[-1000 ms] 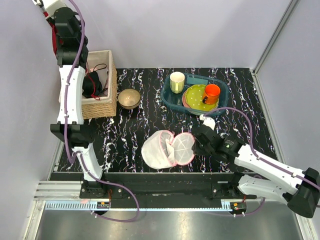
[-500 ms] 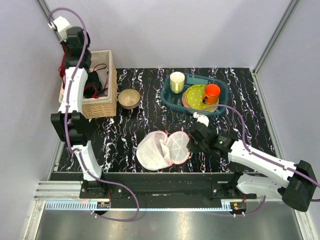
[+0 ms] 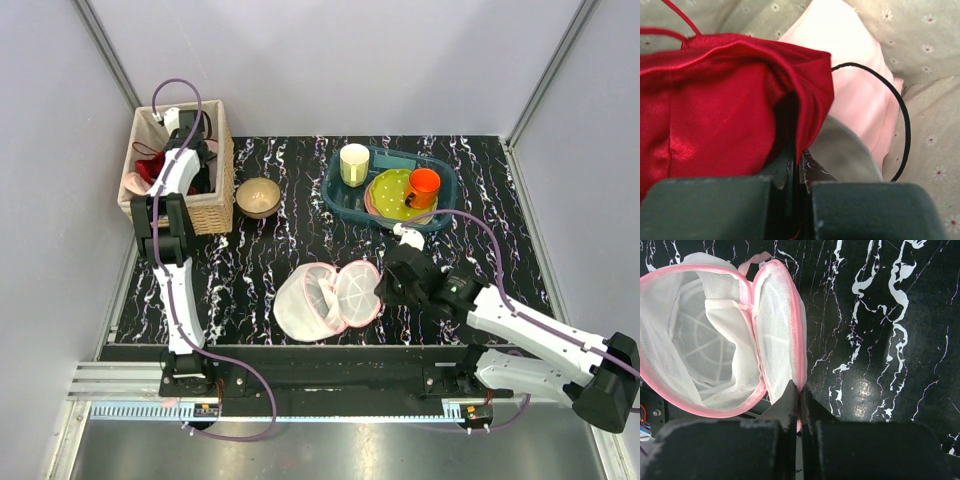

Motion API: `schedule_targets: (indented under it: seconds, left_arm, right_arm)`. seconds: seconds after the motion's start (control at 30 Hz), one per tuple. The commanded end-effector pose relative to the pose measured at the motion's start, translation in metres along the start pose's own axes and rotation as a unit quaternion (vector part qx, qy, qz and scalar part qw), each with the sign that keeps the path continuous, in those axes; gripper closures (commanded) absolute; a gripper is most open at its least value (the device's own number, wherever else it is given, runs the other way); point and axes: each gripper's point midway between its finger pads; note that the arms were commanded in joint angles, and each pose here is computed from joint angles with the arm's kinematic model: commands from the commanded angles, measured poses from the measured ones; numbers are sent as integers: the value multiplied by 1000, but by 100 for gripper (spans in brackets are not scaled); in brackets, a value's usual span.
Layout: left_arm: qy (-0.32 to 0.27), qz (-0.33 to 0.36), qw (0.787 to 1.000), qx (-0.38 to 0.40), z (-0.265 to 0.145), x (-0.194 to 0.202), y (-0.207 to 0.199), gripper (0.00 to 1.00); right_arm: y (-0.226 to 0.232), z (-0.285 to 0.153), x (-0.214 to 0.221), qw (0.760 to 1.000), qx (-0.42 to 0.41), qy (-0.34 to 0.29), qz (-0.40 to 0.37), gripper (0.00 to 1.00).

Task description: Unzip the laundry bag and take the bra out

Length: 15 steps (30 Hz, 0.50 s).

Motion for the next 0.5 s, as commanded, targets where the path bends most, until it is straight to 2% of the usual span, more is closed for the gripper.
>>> schedule_targets:
  seconds: [0.0, 0.1, 0.27, 0.3, 0.33, 0.4, 0.43, 0.47]
  left_arm:
    - [55, -3, 998, -12, 10, 29, 14, 100]
    - [74, -2, 997, -3, 11, 27, 10, 100]
    - [65, 16, 997, 43, -13, -2, -9, 100]
    - [61, 14, 997, 50, -18, -10, -11, 94]
    - [61, 14, 996, 57, -22, -14, -14, 73]
    - [53, 14, 996, 68, -34, -25, -18, 54]
    - [55, 13, 995, 79, -40, -28, -22, 36]
    - [56, 14, 995, 86, -45, -31, -24, 34]
  right_arm:
    - [-1, -9, -7, 1000, -1, -19, 9, 100]
    - [-2, -11, -6, 1000, 0, -20, 11, 100]
    - [0, -13, -8, 1000, -3, -22, 13, 100]
    - [0, -12, -8, 1000, -3, -21, 11, 100]
    - [1, -13, -10, 1000, -5, -21, 10, 100]
    - [2, -13, -10, 1000, -7, -22, 11, 100]
    - [3, -14, -10, 1000, -10, -23, 13, 100]
    - [3, -14, -10, 1000, -11, -22, 13, 100]
Point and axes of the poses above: each gripper's point midway between its finger pads, its own z axis out along the fingers, its own y axis along the line the jaws close on, x = y × z, and after that the axes turned 11 degrees about -z, right-handed
